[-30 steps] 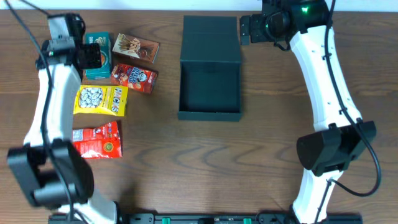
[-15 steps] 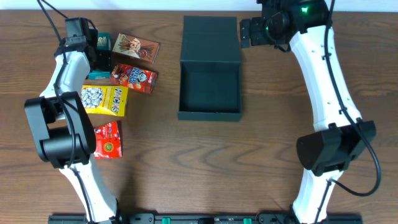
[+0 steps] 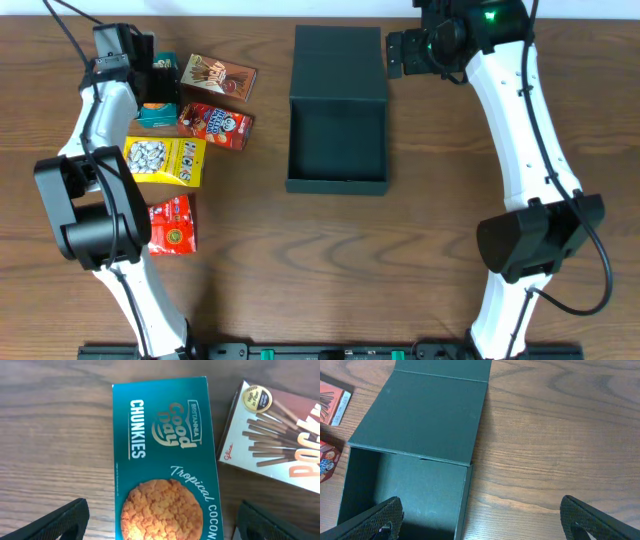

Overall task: Pack container
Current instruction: 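Grasp the teal Chunkies box with the left gripper and lift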

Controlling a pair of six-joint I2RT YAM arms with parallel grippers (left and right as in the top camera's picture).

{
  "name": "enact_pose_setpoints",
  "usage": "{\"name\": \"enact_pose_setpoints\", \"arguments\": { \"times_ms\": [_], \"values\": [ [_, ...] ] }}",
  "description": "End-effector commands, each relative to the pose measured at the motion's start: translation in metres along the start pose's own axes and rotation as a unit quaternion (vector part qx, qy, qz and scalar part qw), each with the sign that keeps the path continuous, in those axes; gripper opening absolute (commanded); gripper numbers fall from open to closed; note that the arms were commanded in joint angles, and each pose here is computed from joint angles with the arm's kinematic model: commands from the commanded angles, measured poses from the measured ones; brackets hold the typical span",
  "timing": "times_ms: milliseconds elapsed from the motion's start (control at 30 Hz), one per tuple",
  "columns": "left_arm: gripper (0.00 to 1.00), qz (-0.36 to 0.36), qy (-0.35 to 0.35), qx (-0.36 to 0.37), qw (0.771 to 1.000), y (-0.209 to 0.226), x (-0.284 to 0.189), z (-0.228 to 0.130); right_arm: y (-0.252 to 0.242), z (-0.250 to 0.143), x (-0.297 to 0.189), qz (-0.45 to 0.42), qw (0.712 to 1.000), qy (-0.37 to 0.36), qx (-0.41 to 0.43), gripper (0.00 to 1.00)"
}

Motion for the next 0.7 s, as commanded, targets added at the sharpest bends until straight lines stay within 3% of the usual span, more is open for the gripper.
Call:
{"name": "enact_pose_setpoints", "arguments": {
  "times_ms": [0, 600, 667],
  "values": [
    [0.95, -0.003, -0.003, -0.012, 1.000, 0.007, 0.003, 0.004, 0.000, 0.000, 0.000, -0.001, 1.000, 0.001, 0.008, 0.99],
    [0.95, -0.030, 0.028, -0.049, 0.998, 0.005, 0.036, -0.016, 0.001, -0.001, 0.000, 0.001, 1.000, 0.006, 0.024, 0.99],
    [1.00, -0.030, 0.028, -0.049, 0.998, 0.005, 0.036, -0.016, 0.000, -0.001, 0.000, 0.001, 1.000, 0.005, 0.025, 0.99]
  ]
}}
Point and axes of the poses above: each gripper's point midway between its finger pads, its own x axis out along the fingers, its own y axis along the line the jaws close on, z = x × y, the point moved 9 cm from there along -x, back along the fingers, and after that the axes turned 10 degrees about -x, right-handed, at the moved point
